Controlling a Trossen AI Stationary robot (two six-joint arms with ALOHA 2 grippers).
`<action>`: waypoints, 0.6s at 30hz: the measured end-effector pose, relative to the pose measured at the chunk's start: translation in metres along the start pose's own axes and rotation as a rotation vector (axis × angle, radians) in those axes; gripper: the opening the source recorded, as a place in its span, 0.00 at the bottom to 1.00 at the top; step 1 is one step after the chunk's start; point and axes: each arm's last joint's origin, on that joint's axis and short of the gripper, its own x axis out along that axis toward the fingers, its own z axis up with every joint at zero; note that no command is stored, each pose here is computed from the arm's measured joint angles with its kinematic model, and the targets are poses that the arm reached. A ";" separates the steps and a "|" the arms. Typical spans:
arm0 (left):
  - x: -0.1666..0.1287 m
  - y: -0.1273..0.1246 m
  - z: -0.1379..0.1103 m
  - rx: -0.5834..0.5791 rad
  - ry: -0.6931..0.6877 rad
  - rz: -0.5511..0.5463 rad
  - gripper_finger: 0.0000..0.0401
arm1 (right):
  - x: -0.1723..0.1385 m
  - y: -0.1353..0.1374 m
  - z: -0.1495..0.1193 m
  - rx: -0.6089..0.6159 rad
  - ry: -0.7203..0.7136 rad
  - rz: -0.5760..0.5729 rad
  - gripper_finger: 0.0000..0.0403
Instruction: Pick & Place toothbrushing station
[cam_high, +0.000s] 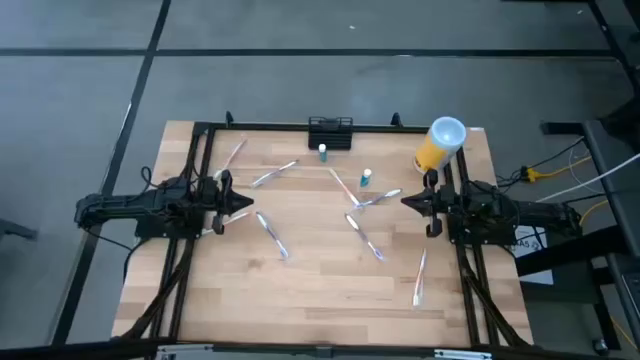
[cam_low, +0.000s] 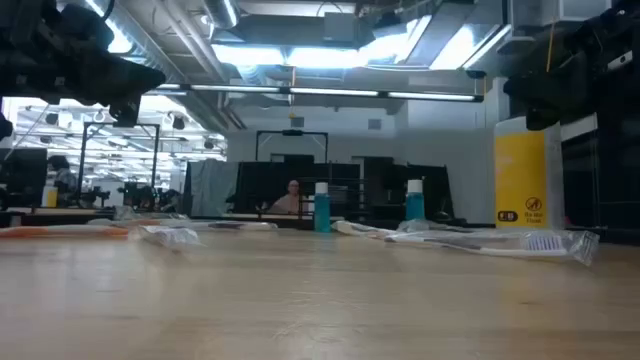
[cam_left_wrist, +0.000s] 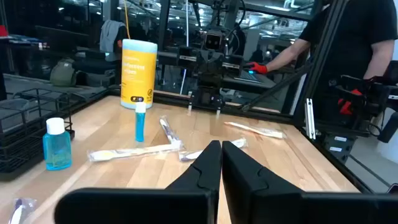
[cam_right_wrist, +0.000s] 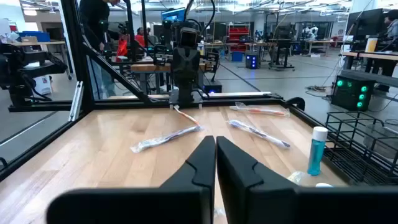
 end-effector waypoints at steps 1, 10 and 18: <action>0.000 0.000 0.000 0.000 0.000 0.000 0.02 | 0.000 0.000 0.000 0.000 0.000 0.000 0.05; 0.000 0.000 0.000 0.000 0.000 0.000 0.03 | 0.000 0.000 0.000 0.000 0.000 0.000 0.04; 0.000 0.000 0.000 0.000 0.000 0.000 0.03 | 0.000 0.000 0.000 0.000 0.000 0.000 0.04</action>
